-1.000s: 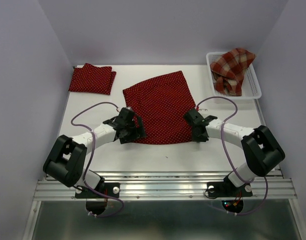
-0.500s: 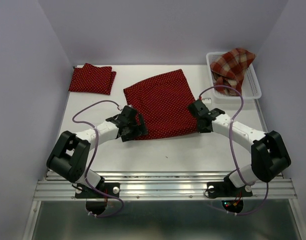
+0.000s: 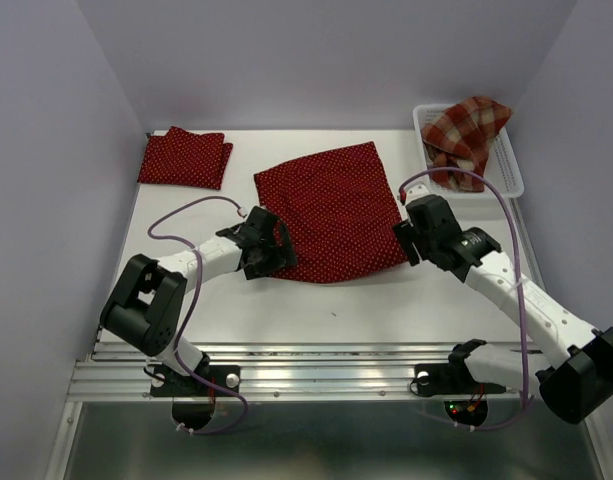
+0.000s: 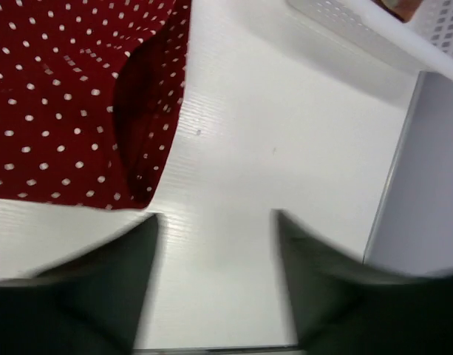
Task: Fold and stack the skirts
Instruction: Flatten the skirt out
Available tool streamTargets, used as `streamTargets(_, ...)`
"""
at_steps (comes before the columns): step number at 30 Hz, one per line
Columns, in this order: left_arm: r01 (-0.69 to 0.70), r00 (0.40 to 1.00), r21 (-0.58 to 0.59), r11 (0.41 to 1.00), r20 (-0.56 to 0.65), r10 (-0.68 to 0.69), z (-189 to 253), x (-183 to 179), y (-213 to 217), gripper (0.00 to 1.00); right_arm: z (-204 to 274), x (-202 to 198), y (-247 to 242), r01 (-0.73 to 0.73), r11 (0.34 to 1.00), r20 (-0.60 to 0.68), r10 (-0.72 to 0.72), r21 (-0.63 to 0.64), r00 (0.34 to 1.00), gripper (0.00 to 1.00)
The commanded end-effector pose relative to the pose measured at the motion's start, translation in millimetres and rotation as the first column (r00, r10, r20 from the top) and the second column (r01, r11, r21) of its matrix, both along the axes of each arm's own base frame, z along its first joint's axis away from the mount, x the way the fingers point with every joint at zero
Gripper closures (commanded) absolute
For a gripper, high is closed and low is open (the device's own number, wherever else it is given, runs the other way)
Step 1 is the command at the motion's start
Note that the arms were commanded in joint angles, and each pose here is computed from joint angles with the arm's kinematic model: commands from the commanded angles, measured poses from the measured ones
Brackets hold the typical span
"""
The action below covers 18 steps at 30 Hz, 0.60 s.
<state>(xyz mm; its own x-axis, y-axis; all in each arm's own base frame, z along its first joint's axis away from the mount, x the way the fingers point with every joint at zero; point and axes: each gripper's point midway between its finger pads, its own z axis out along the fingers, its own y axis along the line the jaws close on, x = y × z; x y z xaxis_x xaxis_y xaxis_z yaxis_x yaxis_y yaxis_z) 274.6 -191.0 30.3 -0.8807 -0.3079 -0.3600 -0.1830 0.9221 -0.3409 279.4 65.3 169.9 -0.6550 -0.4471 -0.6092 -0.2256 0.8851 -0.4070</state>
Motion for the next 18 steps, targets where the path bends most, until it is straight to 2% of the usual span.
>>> streamTargets(1,0.002,0.993,0.161,0.987,-0.113,0.016,-22,-26,35,0.01,24,-6,-10,-0.02,1.0,0.03,0.02,-0.023,0.999,0.1)
streamTargets(4,0.0,0.995,0.163,0.987,-0.099,0.016,-13,-23,35,0.01,35,-10,-13,0.002,1.0,0.078,-0.004,0.015,0.997,0.0)
streamTargets(12,-0.01,0.998,0.175,0.984,-0.064,0.022,10,-16,36,0.01,49,11,27,-0.032,0.971,0.153,-0.004,0.235,0.988,0.0)
streamTargets(13,-0.018,0.998,0.175,0.984,-0.06,0.028,14,-16,38,0.01,46,14,34,0.007,0.952,0.149,-0.056,0.306,0.987,0.0)
streamTargets(15,-0.036,0.999,0.177,0.984,-0.032,0.042,24,-12,39,0.01,34,20,42,0.062,0.932,0.112,-0.108,0.356,0.988,0.0)
streamTargets(16,-0.055,0.997,0.184,0.981,-0.033,0.062,26,-13,41,0.01,28,22,44,0.149,0.894,0.086,-0.204,0.423,0.975,0.0)
streamTargets(18,-0.082,0.996,0.186,0.979,-0.008,0.085,34,-13,47,0.01,7,20,43,0.243,0.86,0.034,-0.289,0.449,0.957,0.0)
